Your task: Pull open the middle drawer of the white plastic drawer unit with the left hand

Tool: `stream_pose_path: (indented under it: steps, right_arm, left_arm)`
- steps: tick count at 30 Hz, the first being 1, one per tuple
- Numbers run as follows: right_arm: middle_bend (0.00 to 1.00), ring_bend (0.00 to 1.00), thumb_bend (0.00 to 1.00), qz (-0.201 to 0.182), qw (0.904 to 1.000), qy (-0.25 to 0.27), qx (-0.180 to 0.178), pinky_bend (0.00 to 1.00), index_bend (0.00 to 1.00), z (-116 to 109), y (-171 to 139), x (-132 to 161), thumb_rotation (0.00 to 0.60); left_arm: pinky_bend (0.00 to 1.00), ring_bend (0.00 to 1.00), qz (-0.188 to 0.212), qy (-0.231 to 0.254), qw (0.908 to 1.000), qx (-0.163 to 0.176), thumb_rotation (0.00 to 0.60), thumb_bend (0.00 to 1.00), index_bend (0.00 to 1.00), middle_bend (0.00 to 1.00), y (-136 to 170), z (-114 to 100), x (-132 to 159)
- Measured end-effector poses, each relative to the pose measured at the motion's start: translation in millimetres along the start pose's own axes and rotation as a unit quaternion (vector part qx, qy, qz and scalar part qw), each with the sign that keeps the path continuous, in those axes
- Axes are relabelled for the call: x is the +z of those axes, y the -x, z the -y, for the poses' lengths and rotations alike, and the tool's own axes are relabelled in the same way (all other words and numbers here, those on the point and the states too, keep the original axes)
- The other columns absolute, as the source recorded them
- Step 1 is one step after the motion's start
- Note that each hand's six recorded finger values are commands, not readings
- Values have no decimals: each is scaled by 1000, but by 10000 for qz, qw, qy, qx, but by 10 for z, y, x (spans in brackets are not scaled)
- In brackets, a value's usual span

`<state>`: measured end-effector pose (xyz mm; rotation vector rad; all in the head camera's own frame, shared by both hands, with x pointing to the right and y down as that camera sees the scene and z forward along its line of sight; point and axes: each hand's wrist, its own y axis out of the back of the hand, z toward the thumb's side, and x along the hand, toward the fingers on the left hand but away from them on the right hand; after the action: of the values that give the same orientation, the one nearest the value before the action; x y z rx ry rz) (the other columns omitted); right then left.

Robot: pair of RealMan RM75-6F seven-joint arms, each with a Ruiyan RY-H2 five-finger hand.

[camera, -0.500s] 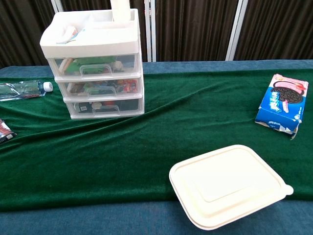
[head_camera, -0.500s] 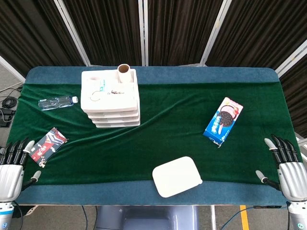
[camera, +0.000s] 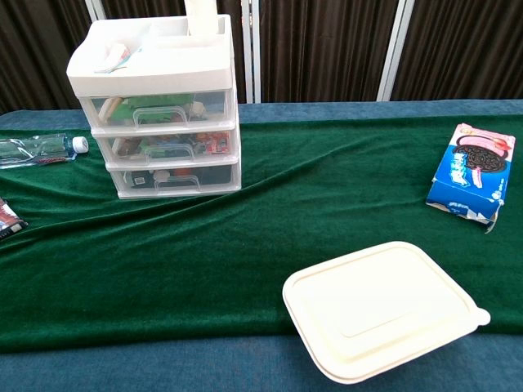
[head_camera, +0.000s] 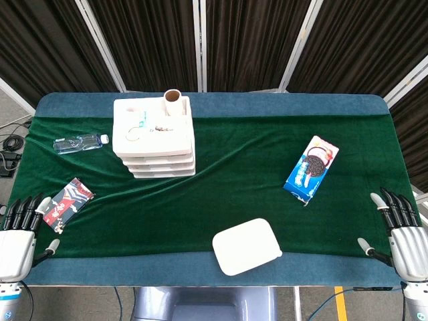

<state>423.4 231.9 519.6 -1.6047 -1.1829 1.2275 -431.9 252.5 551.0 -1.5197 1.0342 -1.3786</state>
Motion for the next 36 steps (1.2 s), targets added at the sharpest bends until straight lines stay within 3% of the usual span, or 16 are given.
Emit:
stream_pose_path:
  steps: [3,4,6,7,9,11,15,22,28,36]
  right_arm:
    - [0,0,84,6,10000,8,-11,0,52,-8,3,-2,600]
    - [0,0,84,4,10000,12,-13,0,52,-14,-1,-3,600]
    - [0,0,84,6,10000,12,4,0,52,-6,-3,-6,600]
    - [0,0,84,9,10000,15,12,0,52,-2,-6,-9,600]
    - [0,0,84,16,10000,28,13,0,53,-6,-12,-14,600]
    - [0,0,85,10,10000,54,-19,0,53,-27,-19,-14,600]
    - [0,0,84,16,9999,89,-65,0,53,-59,-25,-21,600]
    - [0,0,84,47,9999,122,-67,0,57,-68,-18,-40,600]
    - [0,0,84,73,9998,179,-104,0,63,-99,-15,-64,600]
    - [0,0,84,88,9996,225,-135,0,64,-127,-12,-86,600]
  left_arm:
    - [6,0,40,120,9999,-31,600,237,0,0,-6,7,19]
    - [59,25,61,190,9998,-40,600,241,0,44,-8,4,29]
    - [266,205,90,302,9995,-19,600,281,0,280,-13,-12,47]
    - [407,358,109,381,9992,3,600,330,0,466,-18,-22,60]
    - [550,539,138,544,9984,2,600,442,0,666,-25,-26,84]
    - [630,622,197,877,9959,-81,600,558,0,758,-41,-11,132]
    - [699,683,351,1774,9828,-377,600,672,0,825,-103,42,249]
    - [716,691,631,3180,9375,-1266,600,740,0,833,-281,202,545]
    - [742,697,680,3889,8976,-1962,600,920,0,833,-556,395,775]
    - [748,698,583,4620,8557,-2257,600,954,0,833,-833,577,992]
